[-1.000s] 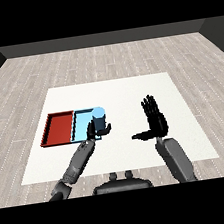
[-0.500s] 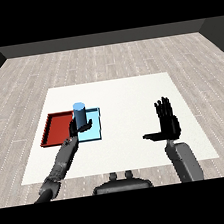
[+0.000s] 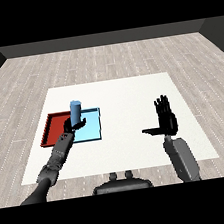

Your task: Pick the blue can and put it in the blue box

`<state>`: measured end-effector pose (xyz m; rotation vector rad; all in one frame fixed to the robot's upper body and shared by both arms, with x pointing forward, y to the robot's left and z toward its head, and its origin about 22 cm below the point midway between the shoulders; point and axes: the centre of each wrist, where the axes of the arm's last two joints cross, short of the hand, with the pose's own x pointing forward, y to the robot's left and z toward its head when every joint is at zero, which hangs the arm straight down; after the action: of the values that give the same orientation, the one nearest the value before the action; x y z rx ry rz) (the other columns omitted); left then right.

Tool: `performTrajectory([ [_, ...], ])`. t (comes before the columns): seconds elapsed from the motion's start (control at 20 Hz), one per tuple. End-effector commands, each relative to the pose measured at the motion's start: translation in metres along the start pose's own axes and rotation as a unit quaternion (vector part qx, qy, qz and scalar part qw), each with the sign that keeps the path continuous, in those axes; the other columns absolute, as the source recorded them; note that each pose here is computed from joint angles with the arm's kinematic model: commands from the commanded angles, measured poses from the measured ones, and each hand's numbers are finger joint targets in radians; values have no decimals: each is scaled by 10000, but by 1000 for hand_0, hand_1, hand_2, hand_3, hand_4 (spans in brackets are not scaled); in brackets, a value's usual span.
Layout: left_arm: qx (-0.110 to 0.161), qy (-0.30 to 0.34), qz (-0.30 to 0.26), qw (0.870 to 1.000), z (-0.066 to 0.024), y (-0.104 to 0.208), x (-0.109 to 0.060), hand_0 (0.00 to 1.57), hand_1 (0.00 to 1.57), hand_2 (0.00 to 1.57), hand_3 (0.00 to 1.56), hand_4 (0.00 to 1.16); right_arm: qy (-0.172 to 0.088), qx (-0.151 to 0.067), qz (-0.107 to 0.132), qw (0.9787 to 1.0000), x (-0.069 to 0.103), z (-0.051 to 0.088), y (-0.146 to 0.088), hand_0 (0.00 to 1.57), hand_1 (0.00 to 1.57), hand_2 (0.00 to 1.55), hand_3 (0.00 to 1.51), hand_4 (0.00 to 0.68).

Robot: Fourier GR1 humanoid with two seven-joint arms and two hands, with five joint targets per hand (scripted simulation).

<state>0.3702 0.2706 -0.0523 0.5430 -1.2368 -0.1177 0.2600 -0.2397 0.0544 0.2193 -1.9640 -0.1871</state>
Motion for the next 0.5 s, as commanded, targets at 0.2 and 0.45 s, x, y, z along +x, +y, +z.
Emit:
performTrajectory([
  [0.2, -223, 766, -929, 9925, -7, -136, -59, 1522, 1522, 1397, 1141, 906, 199, -96, 12, 9998, -218, -85, -25, 0, 0, 0, 0, 0],
  [0.45, -507, 1267, -1064, 9849, 150, -394, -212, 1500, 1500, 1398, 543, 854, 187, -115, -39, 9998, -166, 79, -128, 0, 0, 0, 0, 0],
])
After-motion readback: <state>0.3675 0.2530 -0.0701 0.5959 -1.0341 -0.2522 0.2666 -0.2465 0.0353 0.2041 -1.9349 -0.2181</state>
